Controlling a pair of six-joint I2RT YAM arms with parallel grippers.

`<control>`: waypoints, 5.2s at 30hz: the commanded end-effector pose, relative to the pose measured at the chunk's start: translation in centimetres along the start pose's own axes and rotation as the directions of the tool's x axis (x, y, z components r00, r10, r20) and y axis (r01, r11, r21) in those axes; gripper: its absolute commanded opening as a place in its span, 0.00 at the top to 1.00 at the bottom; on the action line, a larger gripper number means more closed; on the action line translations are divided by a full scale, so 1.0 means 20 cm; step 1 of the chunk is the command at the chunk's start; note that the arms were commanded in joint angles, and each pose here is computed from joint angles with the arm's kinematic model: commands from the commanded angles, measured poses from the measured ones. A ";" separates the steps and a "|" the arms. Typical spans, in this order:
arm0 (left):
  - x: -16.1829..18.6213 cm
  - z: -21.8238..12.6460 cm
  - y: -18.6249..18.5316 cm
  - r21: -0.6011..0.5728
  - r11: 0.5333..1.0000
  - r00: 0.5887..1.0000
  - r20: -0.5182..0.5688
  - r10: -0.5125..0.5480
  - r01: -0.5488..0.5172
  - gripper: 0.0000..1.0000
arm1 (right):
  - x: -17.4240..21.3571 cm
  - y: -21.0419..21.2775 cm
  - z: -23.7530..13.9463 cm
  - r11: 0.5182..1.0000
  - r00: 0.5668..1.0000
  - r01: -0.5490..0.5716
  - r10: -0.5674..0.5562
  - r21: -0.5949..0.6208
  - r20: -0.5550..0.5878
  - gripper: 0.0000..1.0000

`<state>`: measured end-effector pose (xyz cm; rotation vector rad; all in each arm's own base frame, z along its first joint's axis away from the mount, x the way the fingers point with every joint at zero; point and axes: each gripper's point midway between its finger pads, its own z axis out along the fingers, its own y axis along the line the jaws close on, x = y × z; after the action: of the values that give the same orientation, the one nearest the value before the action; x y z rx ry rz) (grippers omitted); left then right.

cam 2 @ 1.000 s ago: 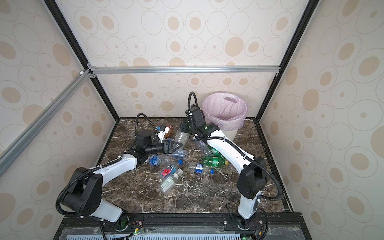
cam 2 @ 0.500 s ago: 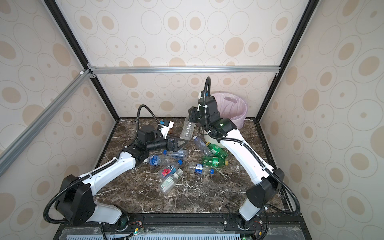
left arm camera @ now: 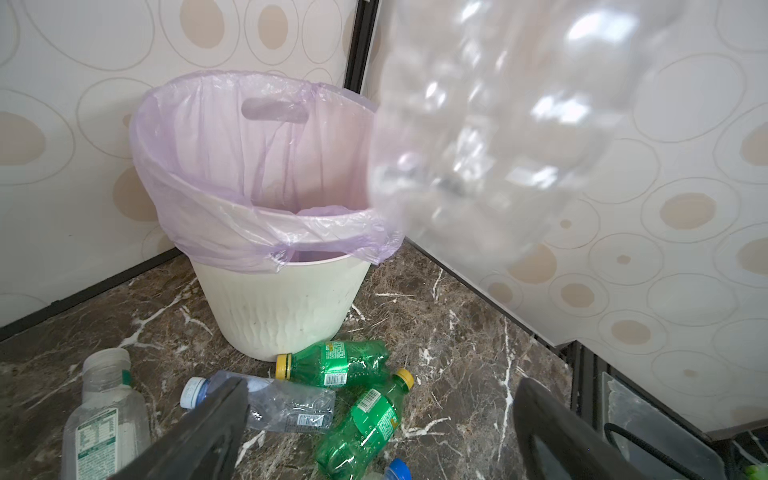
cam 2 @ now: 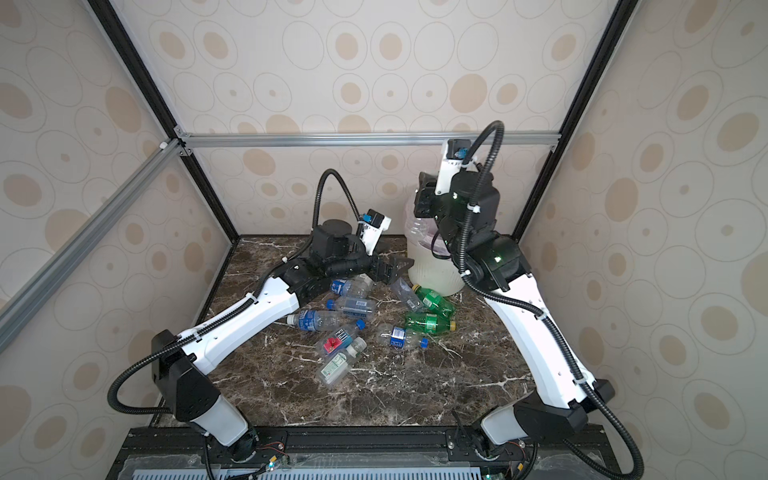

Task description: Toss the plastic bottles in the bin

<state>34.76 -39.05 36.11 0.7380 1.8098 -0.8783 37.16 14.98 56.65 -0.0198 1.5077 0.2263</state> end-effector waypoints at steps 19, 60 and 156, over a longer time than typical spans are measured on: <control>-0.15 -0.04 0.21 -0.355 0.912 0.976 0.003 0.220 -0.205 0.01 | 0.25 -0.58 0.55 0.962 0.990 -0.001 0.039 0.272 -0.137 0.46; 0.99 -0.92 0.97 -0.746 0.096 0.557 0.398 -0.729 0.659 0.01 | 1.38 0.42 0.01 0.956 0.820 0.066 -0.215 -0.285 -0.530 0.00; 0.61 -0.60 1.19 -0.356 0.665 0.754 0.283 -0.593 0.657 0.45 | 1.77 0.79 -0.24 0.903 0.755 -0.068 -0.230 -0.423 -0.614 0.00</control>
<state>42.07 -12.29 17.92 -0.4904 2.1470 -0.7737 31.21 35.49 19.37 -0.5738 2.2090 0.5334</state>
